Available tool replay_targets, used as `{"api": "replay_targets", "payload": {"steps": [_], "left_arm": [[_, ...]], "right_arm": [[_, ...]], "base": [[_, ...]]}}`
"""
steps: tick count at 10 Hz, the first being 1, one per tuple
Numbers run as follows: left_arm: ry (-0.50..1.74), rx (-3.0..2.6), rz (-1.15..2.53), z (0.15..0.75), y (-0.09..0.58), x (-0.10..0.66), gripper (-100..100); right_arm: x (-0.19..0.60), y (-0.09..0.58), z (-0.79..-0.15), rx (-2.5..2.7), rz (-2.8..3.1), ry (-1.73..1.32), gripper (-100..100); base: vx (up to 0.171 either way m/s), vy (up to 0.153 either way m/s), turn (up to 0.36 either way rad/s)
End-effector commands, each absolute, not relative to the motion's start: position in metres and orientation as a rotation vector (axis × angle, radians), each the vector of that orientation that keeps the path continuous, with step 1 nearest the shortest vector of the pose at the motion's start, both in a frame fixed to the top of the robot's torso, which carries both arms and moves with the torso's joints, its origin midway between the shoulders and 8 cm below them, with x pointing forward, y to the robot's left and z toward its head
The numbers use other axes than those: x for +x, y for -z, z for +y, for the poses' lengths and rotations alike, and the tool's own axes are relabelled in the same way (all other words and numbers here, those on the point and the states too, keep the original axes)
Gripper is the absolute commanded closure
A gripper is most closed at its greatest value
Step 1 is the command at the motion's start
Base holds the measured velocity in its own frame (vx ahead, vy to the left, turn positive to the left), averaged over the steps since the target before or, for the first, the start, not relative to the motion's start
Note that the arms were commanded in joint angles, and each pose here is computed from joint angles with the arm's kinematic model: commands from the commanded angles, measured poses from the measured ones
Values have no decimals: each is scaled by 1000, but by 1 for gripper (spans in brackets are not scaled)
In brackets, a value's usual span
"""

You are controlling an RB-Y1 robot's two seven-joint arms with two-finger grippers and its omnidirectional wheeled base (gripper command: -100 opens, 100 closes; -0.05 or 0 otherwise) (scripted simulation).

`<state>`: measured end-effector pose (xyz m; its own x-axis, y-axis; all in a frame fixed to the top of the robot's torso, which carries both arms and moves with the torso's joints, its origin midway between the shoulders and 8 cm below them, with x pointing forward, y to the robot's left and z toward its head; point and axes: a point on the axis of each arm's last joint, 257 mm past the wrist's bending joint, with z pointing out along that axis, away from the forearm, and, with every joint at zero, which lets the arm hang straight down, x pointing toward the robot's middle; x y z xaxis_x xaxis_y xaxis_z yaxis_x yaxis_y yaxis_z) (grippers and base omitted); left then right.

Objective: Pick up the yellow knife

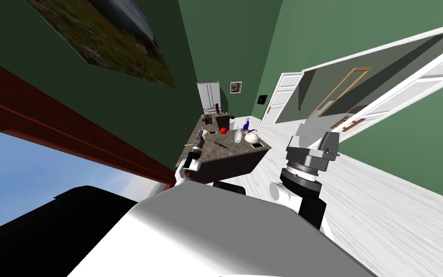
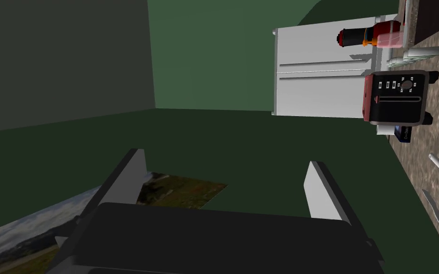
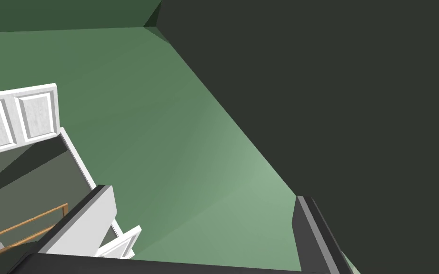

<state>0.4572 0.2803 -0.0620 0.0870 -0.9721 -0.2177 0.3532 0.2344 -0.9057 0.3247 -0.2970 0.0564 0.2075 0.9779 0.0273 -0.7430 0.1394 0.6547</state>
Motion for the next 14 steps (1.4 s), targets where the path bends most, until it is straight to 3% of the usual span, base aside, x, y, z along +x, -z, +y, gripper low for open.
{"api": "replay_targets", "payload": {"steps": [1,14], "left_arm": [[1144,-825,1051,284,75,475,-100],[977,-1062,1335,315,160,576,-100]], "right_arm": [[325,-56,-297,617,463,-1309,0],[325,-56,-297,617,463,-1309,0]], "base": [[-7,11,-97],[-3,9,-100]]}}
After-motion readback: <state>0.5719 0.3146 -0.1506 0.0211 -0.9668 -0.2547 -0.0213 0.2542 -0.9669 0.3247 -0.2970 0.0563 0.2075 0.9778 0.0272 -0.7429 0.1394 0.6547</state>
